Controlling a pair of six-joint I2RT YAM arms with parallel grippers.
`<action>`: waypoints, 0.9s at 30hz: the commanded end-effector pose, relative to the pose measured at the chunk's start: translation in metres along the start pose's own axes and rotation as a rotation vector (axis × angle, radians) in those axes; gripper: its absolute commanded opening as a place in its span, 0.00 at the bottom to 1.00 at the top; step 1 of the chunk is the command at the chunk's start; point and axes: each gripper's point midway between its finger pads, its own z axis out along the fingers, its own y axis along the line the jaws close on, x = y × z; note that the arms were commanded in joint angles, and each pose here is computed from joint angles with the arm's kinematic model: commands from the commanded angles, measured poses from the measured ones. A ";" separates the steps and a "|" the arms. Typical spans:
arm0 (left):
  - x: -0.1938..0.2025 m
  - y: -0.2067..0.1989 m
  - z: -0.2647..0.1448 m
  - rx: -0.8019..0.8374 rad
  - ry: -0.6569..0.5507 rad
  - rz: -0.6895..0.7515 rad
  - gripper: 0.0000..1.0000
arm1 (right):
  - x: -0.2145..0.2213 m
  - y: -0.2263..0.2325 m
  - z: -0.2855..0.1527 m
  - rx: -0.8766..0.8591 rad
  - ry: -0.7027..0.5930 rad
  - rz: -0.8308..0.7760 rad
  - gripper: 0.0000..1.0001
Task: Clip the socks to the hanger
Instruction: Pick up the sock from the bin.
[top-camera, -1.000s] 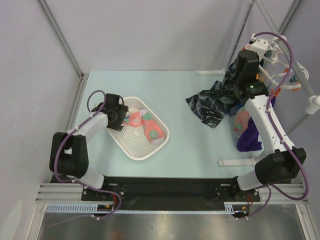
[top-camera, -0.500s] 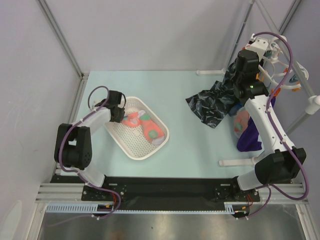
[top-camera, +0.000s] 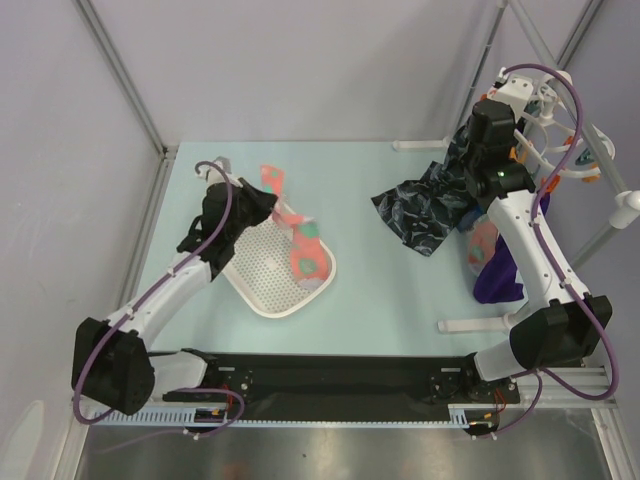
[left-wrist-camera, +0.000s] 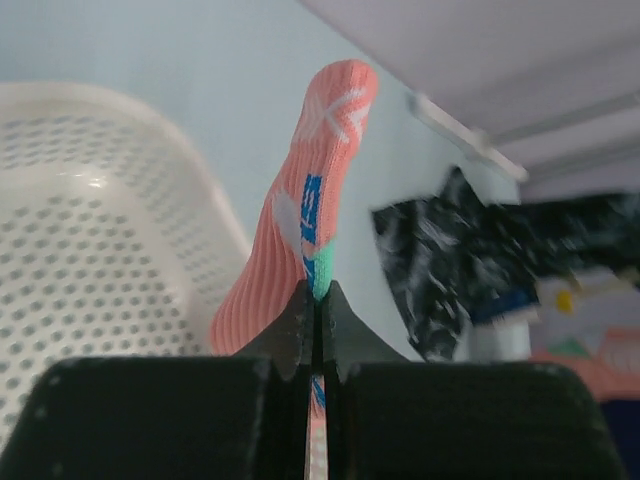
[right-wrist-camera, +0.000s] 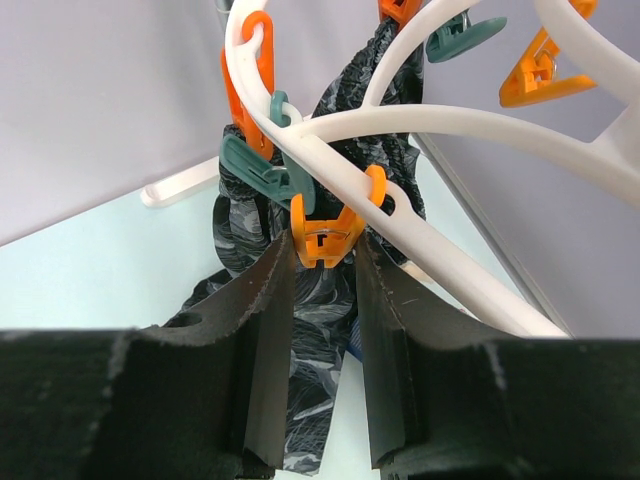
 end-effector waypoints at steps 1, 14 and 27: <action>-0.009 -0.106 -0.040 0.509 -0.031 0.236 0.00 | -0.005 0.006 -0.011 -0.037 0.001 -0.007 0.00; 0.023 -0.279 -0.095 1.155 -0.089 0.609 0.00 | -0.002 0.019 -0.017 -0.073 0.026 0.049 0.00; 0.087 -0.342 -0.030 1.053 -0.316 0.609 0.00 | -0.006 0.016 -0.017 -0.065 0.020 0.055 0.00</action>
